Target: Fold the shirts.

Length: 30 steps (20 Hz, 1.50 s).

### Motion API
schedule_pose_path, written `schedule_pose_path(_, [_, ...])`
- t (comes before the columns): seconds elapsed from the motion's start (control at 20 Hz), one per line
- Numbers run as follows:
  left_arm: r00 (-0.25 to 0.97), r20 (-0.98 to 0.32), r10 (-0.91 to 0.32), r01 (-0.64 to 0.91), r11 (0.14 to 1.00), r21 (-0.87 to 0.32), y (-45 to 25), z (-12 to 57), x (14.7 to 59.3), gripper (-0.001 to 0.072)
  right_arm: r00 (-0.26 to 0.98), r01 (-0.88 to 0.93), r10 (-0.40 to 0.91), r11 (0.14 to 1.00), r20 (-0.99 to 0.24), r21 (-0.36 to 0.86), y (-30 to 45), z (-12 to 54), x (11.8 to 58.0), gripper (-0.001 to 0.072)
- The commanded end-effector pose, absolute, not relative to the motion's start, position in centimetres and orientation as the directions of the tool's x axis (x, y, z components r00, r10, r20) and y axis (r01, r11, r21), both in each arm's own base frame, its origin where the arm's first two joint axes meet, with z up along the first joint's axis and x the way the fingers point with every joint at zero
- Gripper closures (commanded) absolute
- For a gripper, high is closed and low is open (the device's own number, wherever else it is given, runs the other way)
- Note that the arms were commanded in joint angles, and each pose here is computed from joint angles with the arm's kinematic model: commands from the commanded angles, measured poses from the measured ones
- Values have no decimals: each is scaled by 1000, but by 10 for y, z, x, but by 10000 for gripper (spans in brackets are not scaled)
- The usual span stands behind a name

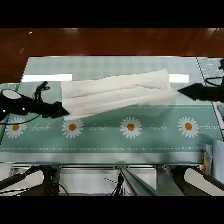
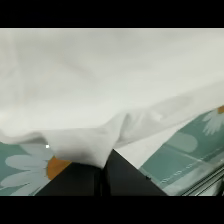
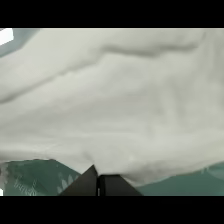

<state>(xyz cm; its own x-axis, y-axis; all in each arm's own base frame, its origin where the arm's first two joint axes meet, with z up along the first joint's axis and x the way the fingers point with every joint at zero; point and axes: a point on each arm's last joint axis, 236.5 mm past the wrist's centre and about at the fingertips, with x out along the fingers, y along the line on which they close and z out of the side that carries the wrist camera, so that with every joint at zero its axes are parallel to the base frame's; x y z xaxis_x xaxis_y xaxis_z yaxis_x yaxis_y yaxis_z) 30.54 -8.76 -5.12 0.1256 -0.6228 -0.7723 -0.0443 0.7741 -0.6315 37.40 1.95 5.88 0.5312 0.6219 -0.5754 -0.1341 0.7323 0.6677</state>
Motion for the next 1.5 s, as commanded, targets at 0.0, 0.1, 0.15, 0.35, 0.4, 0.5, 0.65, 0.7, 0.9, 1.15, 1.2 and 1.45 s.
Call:
schedule_pose_path(0.0, [284, -719, -634, 47, 758, -650, -88, 12, 355, 681, 618, -289, 607, 766, -500, 574, 42, 104, 423, 685])
schedule_pose_path(0.1, [350, -714, -607, 64, 776, -628, -81, 23, 374, 681, 646, -302, 581, 790, -495, 534, 54, 100, 453, 685])
schedule_pose_path(0.15, [391, -712, -583, 58, 788, -613, -75, 24, 385, 681, 672, -282, 551, 808, -495, 516, 54, 94, 471, 685])
schedule_pose_path(0.35, [620, -669, -409, -10, 849, -529, -34, 32, 440, 681, 720, -125, 453, 830, -526, 544, 33, 50, 521, 685])
schedule_pose_path(0.4, [642, -665, -382, -27, 855, -518, -27, 29, 448, 681, 723, -92, 435, 831, -537, 549, 27, 38, 528, 685])
schedule_pose_path(0.5, [638, -679, -365, -58, 856, -514, -21, 13, 454, 681, 724, -43, 410, 829, -555, 557, 20, 17, 536, 685])
schedule_pose_path(0.65, [586, -717, -377, -96, 847, -523, -22, -21, 454, 681, 705, -15, 408, 827, -581, 562, 18, -6, 538, 685])
schedule_pose_path(0.7, [573, -721, -389, -110, 835, -539, -25, -30, 455, 681, 704, -6, 401, 829, -586, 560, 16, -11, 539, 685])
schedule_pose_path(0.9, [580, -690, -434, -115, 794, -596, -33, -42, 475, 680, 747, 38, 323, 852, -582, 522, -3, -14, 550, 685])
schedule_pose_path(1.15, [609, -646, -460, -102, 763, -639, -38, -35, 507, 680, 738, 30, 339, 848, -584, 529, 1, -14, 548, 684])
schedule_pose_path(1.2, [605, -648, -463, -102, 762, -639, -39, -37, 507, 680, 733, 26, 346, 847, -586, 532, 3, -15, 547, 684])
schedule_pose_path(1.45, [531, -667, -523, -91, 748, -658, -52, -50, 492, 345, 726, 21, 356, 844, -589, 536, 4, -15, 545, 465])
